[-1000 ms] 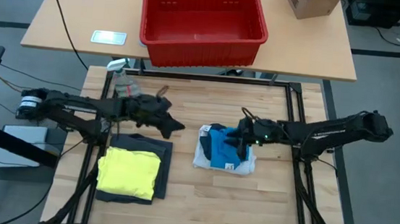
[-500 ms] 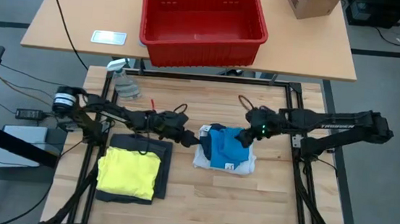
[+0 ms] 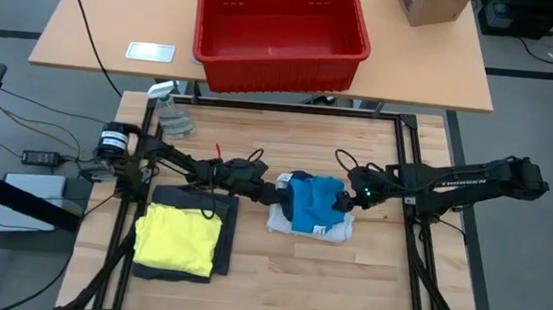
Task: Fold Laundry from Bin
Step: Put the stacked clothes into the red laundry bin
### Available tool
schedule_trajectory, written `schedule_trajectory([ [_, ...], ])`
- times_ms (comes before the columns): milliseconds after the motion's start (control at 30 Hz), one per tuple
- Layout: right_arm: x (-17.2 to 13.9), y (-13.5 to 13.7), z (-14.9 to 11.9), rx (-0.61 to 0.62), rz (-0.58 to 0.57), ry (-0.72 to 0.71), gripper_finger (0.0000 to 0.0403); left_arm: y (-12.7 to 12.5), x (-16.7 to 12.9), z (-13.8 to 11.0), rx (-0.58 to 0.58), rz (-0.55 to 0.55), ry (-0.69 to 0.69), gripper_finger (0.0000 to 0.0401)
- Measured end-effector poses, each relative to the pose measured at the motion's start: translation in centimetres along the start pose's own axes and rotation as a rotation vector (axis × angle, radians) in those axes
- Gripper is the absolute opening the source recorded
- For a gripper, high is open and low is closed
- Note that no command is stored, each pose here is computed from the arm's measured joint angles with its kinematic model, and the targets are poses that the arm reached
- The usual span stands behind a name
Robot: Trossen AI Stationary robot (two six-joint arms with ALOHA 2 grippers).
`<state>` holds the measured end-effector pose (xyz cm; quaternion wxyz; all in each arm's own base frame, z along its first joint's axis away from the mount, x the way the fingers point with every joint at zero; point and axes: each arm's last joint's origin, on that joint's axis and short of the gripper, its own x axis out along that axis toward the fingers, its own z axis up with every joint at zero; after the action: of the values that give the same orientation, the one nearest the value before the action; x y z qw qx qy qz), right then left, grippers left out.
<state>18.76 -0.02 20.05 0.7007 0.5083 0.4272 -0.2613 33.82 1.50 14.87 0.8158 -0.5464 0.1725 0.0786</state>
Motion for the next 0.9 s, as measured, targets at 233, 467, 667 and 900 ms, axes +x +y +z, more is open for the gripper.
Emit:
schedule_trajectory([
  [233, 2.0, -2.3, -0.7, 0.143, 0.132, -0.05, 0.0376, 1.6, 1.2, -0.6, -0.02, 0.018, 0.009, 0.0351],
  [467, 5.8, -4.8, -1.6, 0.249, 0.301, -0.094, 0.0375, 2.5, 3.0, -1.1, -0.046, -0.031, -0.006, 0.0351],
  [667, 7.0, -5.4, -2.1, 0.199, 0.33, -0.103, 0.0375, 1.8, 5.4, -1.3, 0.025, -0.014, 0.014, 0.035],
  [900, 7.9, -5.0, -1.9, 0.108, 0.359, -0.111, 0.0358, 1.1, 7.6, -0.8, 0.126, 0.049, 0.043, 0.0334],
])
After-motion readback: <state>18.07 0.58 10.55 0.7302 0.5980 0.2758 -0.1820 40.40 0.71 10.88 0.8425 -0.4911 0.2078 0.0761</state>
